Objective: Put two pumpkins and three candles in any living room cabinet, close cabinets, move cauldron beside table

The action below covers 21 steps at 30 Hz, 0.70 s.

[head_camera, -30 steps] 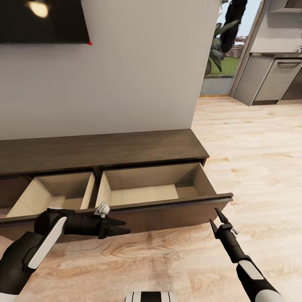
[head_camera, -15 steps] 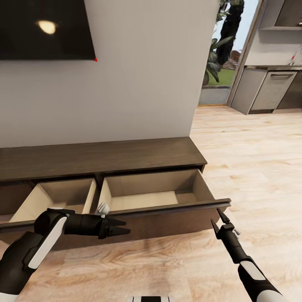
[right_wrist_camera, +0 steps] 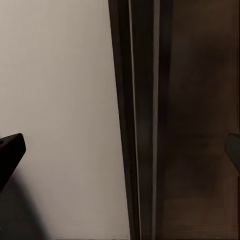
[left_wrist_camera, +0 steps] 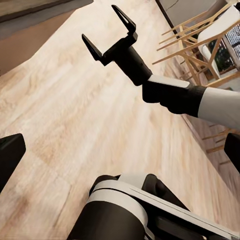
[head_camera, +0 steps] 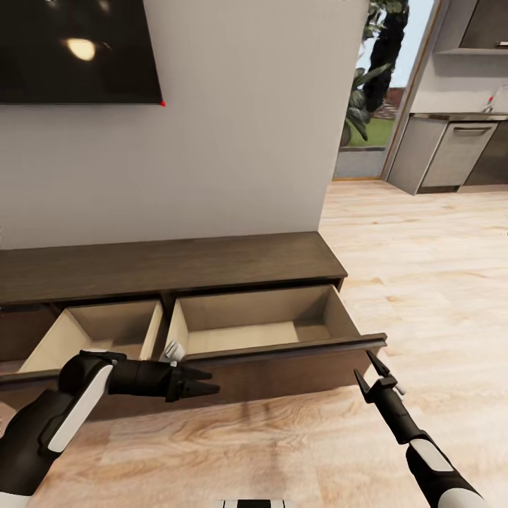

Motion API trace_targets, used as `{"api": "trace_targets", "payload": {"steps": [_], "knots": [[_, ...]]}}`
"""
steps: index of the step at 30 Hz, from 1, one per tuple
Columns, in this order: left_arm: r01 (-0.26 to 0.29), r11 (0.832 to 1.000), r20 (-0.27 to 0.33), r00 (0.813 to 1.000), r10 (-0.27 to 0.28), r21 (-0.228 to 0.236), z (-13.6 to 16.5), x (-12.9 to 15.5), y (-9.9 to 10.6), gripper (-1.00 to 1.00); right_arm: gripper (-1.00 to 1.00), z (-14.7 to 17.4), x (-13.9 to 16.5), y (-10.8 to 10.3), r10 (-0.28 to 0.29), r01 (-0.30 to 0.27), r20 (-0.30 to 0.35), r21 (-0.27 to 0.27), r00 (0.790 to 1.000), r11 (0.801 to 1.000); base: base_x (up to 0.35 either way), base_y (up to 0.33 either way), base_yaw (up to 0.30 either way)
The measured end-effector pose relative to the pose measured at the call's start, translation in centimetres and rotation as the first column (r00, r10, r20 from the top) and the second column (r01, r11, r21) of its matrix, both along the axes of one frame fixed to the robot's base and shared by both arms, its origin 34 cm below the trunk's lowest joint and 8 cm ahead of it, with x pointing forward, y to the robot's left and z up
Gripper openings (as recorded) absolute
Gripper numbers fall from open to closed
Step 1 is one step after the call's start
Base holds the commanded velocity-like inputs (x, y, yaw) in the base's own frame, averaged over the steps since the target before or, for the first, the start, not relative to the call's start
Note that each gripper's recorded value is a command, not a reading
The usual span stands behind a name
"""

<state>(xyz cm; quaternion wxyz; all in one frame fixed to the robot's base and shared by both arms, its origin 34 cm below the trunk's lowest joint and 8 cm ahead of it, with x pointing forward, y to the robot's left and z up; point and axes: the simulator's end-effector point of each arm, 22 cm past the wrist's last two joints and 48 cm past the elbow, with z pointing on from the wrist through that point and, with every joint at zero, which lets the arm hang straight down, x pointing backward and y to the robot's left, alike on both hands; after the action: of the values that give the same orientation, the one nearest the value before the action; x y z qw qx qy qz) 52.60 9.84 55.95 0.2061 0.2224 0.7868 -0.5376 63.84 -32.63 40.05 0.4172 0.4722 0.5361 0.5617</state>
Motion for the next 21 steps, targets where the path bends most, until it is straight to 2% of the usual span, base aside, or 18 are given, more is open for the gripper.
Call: {"api": "trace_targets", "payload": {"steps": [7,13,21], "knots": [[-0.002,1.000,0.006,1.000,0.002,0.025,-0.5,0.1,0.1,1.00,1.00,0.0,0.0,0.0,0.001,-0.001,-0.002,-0.002,1.000,1.000,-0.130,0.011,0.000],[-0.003,1.000,0.009,1.000,0.003,0.028,-0.5,0.1,0.1,1.00,1.00,0.0,0.0,0.0,0.003,-0.003,-0.002,-0.002,1.000,1.000,-0.019,0.003,0.000],[-0.007,0.999,0.042,0.999,0.005,0.042,0.7,0.0,0.2,1.00,1.00,1.9,0.3,0.1,0.009,-0.009,0.029,-0.005,1.000,1.000,-0.002,0.000,0.000]]}}
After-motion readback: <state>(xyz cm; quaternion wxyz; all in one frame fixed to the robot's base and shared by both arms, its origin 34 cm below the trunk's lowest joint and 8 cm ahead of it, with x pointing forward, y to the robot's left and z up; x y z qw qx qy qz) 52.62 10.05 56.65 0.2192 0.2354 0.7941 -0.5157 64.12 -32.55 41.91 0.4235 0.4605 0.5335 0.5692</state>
